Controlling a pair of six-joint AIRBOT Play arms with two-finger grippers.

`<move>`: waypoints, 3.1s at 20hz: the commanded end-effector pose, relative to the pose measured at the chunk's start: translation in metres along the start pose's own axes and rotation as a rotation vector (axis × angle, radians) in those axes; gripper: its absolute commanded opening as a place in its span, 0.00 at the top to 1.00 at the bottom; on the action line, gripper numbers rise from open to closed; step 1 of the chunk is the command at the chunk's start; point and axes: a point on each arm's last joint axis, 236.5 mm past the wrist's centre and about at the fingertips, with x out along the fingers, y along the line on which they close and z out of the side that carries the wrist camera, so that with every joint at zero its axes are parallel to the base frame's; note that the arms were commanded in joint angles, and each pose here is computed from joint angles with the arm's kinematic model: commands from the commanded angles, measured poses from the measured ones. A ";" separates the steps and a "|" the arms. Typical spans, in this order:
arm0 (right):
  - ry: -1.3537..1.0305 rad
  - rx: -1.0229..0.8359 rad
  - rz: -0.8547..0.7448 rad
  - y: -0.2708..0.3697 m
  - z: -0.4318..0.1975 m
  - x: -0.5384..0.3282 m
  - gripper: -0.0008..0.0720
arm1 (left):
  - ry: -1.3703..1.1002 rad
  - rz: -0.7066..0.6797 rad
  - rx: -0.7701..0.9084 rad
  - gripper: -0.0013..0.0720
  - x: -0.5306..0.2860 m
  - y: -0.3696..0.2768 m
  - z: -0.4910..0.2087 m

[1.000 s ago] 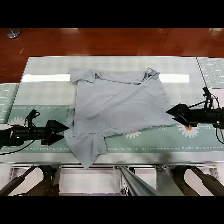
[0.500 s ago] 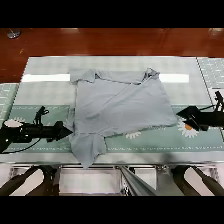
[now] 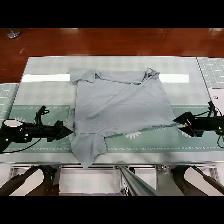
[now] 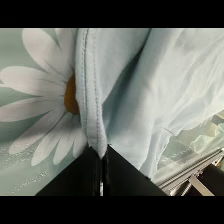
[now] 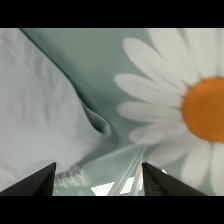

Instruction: Fold the shirts.

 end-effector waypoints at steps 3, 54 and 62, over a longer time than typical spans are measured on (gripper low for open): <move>0.045 -0.054 0.015 0.041 0.020 0.036 0.14 | -0.002 -0.007 -0.003 0.95 0.000 -0.002 0.001; -0.323 -0.448 0.209 0.250 0.210 -0.038 0.94 | -0.760 0.262 0.173 0.95 -0.129 -0.138 0.316; -0.095 -0.421 0.257 0.240 0.197 0.008 0.94 | -0.503 0.351 0.217 0.95 -0.079 -0.102 0.301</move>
